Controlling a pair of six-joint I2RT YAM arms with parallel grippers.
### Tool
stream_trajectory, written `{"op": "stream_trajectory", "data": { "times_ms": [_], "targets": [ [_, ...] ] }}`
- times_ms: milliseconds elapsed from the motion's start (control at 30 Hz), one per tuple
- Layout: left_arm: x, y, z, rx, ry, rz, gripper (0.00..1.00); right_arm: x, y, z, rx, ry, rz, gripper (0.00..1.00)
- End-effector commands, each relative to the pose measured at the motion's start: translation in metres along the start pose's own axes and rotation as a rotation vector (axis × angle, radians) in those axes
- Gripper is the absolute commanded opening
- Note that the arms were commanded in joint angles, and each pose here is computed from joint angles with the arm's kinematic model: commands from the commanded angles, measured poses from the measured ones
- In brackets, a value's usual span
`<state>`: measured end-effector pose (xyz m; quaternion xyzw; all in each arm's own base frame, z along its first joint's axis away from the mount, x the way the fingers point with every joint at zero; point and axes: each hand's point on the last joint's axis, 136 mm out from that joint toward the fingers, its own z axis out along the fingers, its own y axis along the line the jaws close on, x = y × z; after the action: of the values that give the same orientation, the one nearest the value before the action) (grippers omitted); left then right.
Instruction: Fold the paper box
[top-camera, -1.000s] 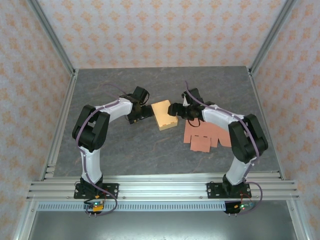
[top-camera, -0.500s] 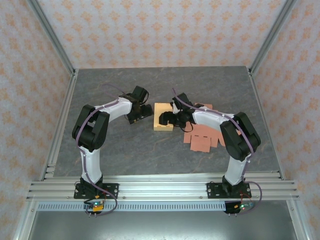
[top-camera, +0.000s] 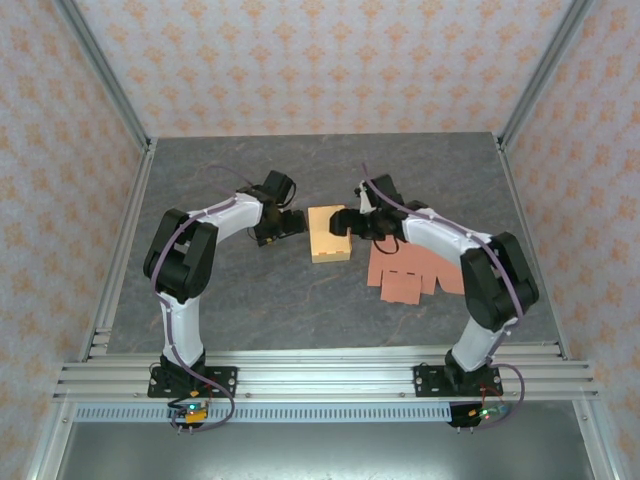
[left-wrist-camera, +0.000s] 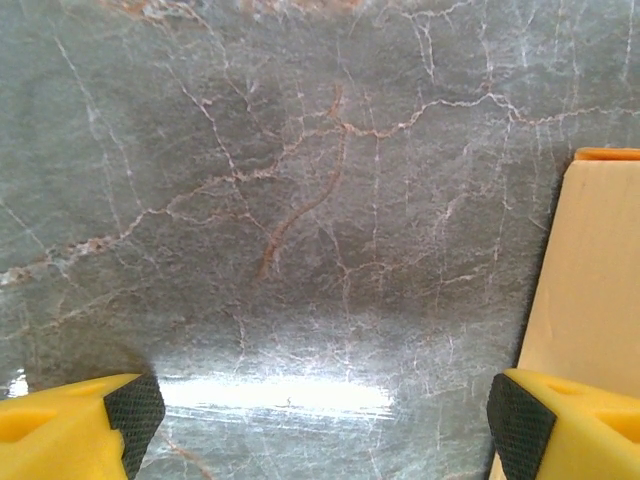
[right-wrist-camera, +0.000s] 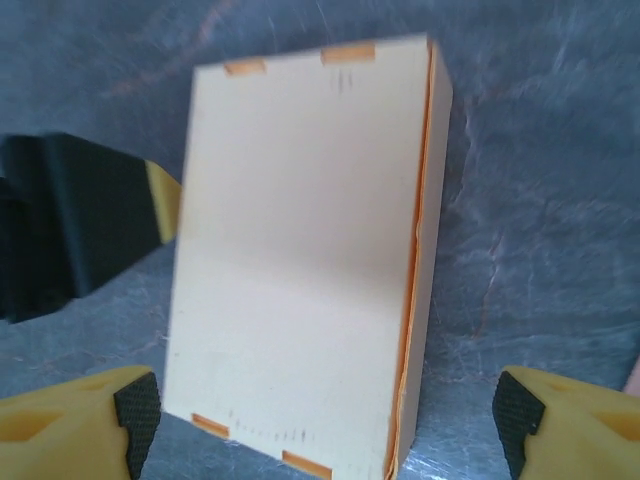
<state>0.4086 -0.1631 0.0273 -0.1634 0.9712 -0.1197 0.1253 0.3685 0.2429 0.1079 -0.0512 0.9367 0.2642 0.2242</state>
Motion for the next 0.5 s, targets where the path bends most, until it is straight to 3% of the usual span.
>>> {"op": "stream_trajectory", "data": {
  "times_ms": [0, 200, 300, 467],
  "targets": [
    [-0.011, 0.007, -0.007, 0.027, -0.026, 0.006, 0.90, -0.004, -0.002, -0.003, -0.046, 0.000, -0.029, 0.88],
    [0.019, -0.022, -0.004, 0.235, 0.109, -0.027, 0.89, -0.007, -0.002, 0.026, -0.116, 0.043, 0.056, 0.86],
    [0.027, -0.039, -0.009, 0.372, 0.123, -0.013, 0.86, -0.007, 0.003, 0.038, -0.168, 0.056, 0.088, 0.85],
    [0.024, -0.057, -0.023, 0.480, 0.102, 0.015, 0.83, -0.010, 0.011, 0.045, -0.235, 0.039, 0.095, 0.83]
  ]
}}
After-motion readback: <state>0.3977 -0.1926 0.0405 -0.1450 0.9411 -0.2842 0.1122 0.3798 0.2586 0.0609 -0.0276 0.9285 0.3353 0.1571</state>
